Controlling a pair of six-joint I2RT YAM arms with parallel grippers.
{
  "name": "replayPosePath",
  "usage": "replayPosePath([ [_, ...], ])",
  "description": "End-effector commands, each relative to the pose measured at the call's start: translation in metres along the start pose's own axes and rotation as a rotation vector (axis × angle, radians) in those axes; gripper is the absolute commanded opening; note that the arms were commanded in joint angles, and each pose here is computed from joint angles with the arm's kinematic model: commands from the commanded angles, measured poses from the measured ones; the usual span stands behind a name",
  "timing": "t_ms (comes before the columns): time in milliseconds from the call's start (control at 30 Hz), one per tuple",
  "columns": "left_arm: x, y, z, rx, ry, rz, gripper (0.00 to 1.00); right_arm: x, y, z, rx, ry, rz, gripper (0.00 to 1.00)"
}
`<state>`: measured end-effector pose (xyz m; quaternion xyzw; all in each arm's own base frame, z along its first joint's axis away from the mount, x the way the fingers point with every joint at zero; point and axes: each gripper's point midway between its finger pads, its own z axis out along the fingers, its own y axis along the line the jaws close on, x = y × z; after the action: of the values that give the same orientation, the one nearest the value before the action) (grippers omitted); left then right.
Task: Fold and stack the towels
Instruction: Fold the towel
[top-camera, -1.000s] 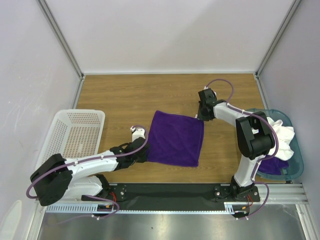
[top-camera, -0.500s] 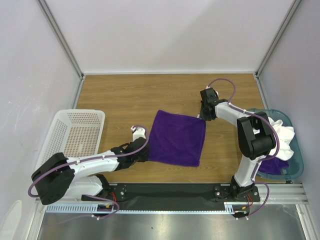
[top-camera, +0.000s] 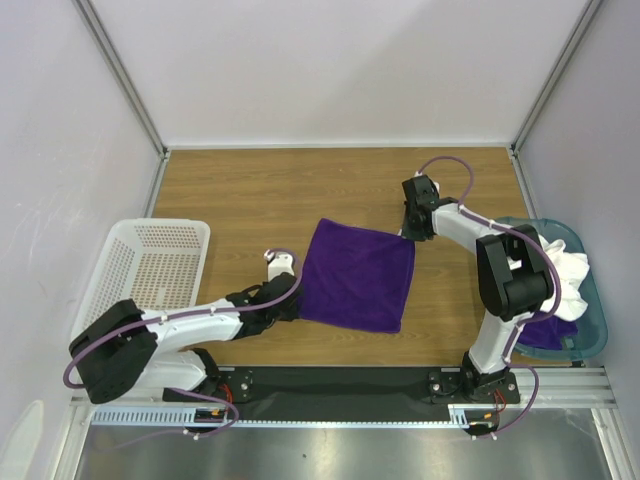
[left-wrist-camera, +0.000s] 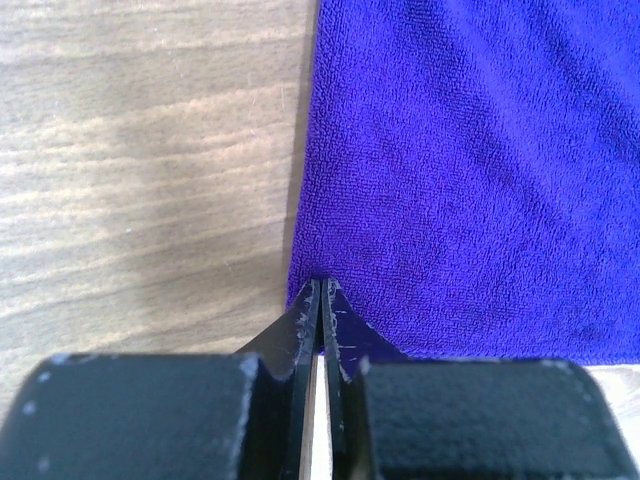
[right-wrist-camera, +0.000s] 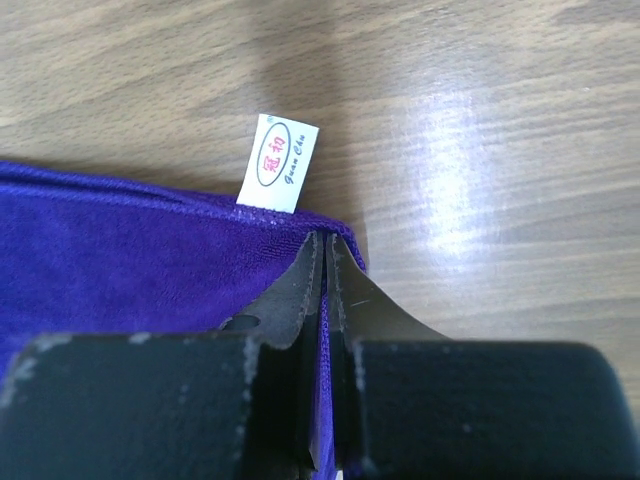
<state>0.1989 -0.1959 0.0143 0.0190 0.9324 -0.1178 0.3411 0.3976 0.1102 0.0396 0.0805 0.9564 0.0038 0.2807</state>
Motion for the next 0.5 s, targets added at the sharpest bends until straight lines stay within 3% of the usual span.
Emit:
replayPosePath([
  [0,0.027,0.024,0.005,-0.093,0.102,0.05,0.06,-0.034,0.001,-0.028,-0.014,-0.096,0.007,0.0],
  [467,0.027,0.023,0.008,-0.096,0.109,0.068,0.06,-0.025,-0.013,-0.013,-0.051,-0.019,0.05,0.0],
])
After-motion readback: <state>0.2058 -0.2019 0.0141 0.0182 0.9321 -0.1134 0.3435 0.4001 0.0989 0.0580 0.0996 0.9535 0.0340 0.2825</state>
